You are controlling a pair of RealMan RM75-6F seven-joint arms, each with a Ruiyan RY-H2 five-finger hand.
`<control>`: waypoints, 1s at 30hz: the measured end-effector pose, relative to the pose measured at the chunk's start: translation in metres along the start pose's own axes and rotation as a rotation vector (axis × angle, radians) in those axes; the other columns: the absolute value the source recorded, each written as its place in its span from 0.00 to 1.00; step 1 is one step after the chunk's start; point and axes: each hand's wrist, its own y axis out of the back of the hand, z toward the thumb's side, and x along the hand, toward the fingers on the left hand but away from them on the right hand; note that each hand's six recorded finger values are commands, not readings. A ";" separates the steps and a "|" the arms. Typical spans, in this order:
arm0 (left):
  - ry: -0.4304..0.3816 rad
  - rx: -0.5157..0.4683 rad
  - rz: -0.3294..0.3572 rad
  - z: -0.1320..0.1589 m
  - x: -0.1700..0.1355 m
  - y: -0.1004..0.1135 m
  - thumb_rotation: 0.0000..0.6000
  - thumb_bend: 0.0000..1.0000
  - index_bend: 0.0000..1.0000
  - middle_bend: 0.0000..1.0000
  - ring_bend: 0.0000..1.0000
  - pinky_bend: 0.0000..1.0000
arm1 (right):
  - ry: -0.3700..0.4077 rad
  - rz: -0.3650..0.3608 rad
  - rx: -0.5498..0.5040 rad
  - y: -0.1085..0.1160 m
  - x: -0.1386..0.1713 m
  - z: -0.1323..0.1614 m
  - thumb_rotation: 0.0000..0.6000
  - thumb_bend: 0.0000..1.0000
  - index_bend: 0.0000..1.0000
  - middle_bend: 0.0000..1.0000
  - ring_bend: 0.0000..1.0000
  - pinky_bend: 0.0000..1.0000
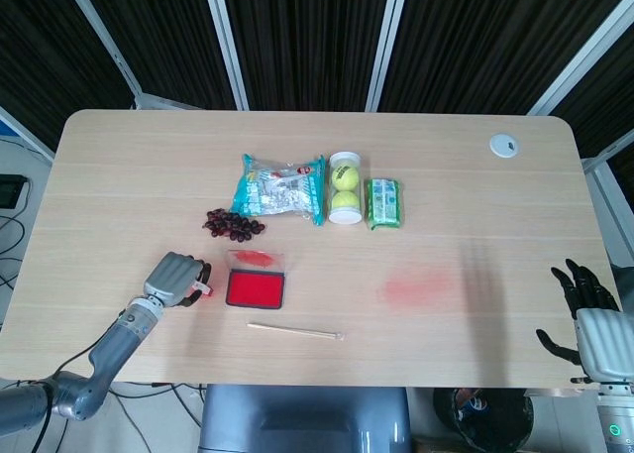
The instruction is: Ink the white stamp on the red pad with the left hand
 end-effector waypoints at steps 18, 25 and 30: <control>0.009 0.023 -0.012 -0.002 -0.001 -0.001 1.00 0.31 0.42 0.40 0.38 0.53 | 0.000 -0.001 0.000 0.000 0.000 0.000 1.00 0.29 0.13 0.00 0.00 0.19; 0.020 0.030 -0.002 -0.005 -0.002 0.001 1.00 0.20 0.30 0.28 0.27 0.43 | 0.000 -0.001 0.001 0.000 0.000 0.000 1.00 0.29 0.13 0.00 0.00 0.19; 0.039 0.025 0.018 -0.010 -0.006 0.007 1.00 0.17 0.16 0.07 0.09 0.21 | 0.000 -0.002 0.001 0.000 0.000 0.000 1.00 0.29 0.13 0.00 0.00 0.19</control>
